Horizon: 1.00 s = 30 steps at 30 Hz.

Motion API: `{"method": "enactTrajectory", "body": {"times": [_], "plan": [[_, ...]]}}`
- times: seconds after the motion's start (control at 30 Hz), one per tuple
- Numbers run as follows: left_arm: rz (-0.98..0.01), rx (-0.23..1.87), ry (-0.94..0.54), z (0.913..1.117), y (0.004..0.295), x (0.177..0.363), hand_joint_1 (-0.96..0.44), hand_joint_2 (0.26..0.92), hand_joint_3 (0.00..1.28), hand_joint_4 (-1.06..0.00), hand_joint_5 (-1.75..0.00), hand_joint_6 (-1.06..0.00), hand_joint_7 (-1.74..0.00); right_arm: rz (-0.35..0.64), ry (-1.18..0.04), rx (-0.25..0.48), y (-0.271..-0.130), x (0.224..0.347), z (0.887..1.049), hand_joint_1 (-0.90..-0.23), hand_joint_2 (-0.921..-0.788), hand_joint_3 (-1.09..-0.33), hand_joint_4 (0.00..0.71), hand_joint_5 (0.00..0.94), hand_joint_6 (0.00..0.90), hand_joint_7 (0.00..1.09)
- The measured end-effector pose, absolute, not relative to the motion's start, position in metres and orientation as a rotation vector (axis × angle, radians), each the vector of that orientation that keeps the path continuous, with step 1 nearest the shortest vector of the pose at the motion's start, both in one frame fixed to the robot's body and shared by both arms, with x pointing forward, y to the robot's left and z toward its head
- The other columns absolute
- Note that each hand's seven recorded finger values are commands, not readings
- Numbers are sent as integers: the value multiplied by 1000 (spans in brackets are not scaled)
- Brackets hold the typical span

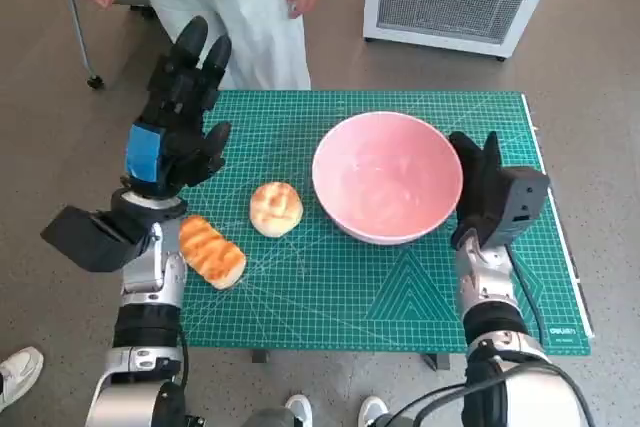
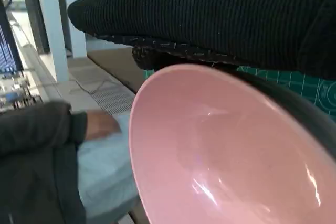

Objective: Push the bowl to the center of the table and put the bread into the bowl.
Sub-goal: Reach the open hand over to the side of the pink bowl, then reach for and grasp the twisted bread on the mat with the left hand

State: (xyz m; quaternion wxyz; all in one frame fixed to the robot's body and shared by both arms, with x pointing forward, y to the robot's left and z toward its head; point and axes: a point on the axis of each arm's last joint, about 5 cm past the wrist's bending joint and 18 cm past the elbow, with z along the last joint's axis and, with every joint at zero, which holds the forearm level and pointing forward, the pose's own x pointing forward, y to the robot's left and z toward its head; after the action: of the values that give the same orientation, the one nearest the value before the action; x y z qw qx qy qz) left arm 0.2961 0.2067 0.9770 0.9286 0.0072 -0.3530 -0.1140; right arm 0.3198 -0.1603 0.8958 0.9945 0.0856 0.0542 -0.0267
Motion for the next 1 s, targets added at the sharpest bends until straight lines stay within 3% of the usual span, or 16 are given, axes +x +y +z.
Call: {"method": "enactTrajectory", "body": {"times": [0.13,0.3,0.5,0.8,1.0], "plan": [[-227,14,-723,977,207,296,-651,921,439,-212,0,-176,-173,-43,106,166,-158,321,897,-699,-921,-788,241,1,198,232],[-225,13,-720,976,207,296,-653,921,439,-212,0,-178,-170,-29,100,149,-156,322,899,-655,-921,-809,247,3,208,231],[-221,10,-713,975,206,296,-645,921,439,-214,-1,-179,-167,-29,49,69,-156,326,907,-641,-921,-830,253,5,215,231],[-218,10,-697,972,204,297,-639,921,437,-215,-1,-183,-163,1,-282,-79,-159,337,945,-677,-921,-852,259,6,221,241],[-223,14,-690,971,198,298,-639,921,435,-211,0,-187,-160,95,-535,-103,-159,339,971,-699,-921,-842,262,2,158,384]]}}
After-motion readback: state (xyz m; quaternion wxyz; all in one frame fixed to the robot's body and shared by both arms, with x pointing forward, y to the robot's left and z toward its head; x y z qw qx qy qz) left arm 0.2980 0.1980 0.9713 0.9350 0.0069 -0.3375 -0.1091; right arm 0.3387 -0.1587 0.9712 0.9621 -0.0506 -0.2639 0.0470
